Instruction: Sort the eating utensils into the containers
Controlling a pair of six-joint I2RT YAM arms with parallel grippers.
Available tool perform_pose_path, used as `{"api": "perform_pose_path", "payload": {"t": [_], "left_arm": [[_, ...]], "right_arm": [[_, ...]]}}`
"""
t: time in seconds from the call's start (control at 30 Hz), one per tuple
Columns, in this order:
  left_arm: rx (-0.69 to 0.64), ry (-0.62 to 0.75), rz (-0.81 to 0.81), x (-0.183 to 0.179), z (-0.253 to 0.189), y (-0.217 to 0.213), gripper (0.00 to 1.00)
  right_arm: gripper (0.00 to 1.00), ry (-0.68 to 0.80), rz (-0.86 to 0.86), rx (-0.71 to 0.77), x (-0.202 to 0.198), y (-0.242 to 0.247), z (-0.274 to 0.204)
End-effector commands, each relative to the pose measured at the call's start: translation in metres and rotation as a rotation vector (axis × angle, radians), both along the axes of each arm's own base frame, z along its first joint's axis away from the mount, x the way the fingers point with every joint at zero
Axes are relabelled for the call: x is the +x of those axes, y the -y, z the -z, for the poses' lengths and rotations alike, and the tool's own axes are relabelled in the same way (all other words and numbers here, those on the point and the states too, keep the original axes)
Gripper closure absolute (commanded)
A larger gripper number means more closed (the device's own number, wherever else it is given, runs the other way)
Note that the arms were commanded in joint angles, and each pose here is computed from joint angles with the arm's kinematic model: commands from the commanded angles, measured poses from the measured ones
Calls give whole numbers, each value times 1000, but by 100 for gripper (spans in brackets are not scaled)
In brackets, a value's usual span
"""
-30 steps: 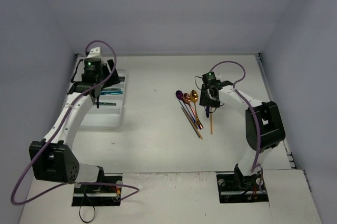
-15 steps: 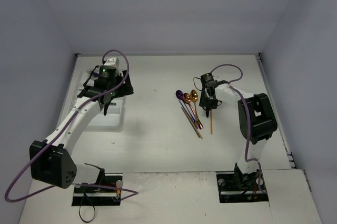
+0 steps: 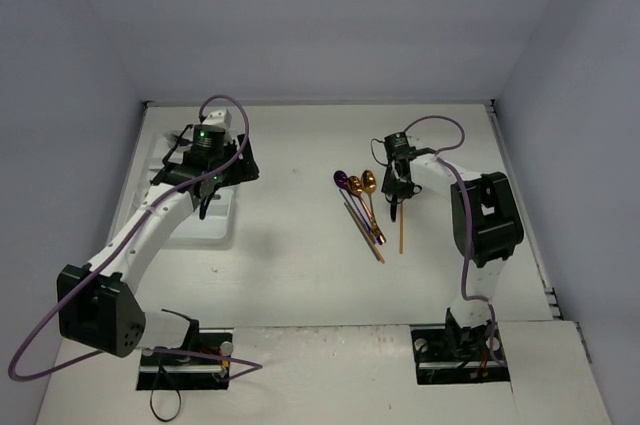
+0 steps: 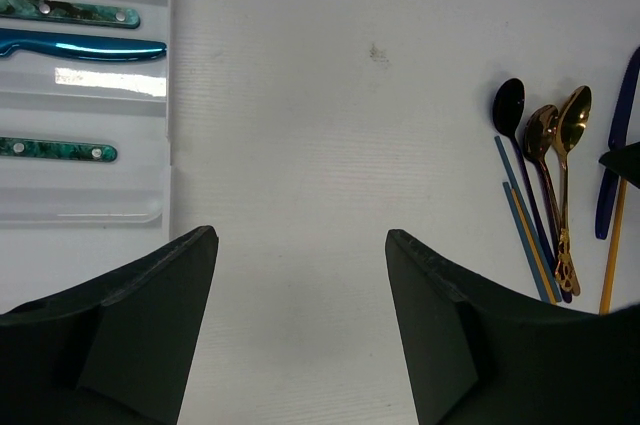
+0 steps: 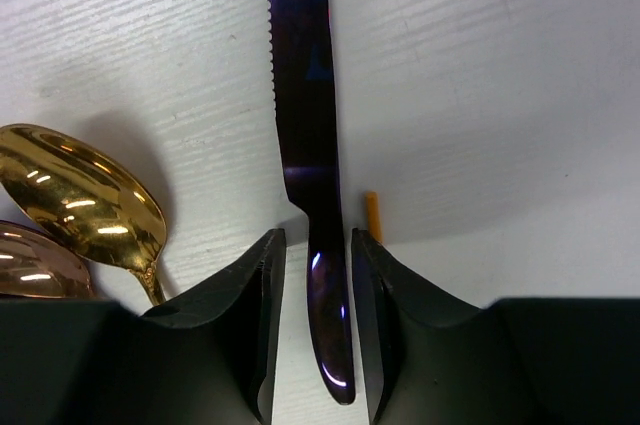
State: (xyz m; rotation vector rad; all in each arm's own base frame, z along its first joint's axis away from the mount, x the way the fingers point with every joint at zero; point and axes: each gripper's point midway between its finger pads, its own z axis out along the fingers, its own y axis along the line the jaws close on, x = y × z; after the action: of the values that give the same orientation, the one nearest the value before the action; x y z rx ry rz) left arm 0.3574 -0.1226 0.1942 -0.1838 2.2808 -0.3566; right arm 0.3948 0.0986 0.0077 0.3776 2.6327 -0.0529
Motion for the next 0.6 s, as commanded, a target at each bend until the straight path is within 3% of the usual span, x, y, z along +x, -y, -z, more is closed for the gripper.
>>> {"api": "perform_pose_path", "payload": {"t": [0.0, 0.07, 0.37, 0.57], "left_arm": [[-51, 69, 25, 9, -27, 18, 34], [-58, 67, 47, 8, -28, 27, 34], [-134, 69, 195, 7, -39, 87, 34], [-243, 92, 277, 13, -51, 122, 34]], "right_arm": [[86, -85, 17, -31, -12, 8, 29], [100, -86, 1, -29, -10, 6, 29], [100, 84, -109, -7, 5, -1, -43], [100, 193, -224, 43, -6, -16, -92]]}}
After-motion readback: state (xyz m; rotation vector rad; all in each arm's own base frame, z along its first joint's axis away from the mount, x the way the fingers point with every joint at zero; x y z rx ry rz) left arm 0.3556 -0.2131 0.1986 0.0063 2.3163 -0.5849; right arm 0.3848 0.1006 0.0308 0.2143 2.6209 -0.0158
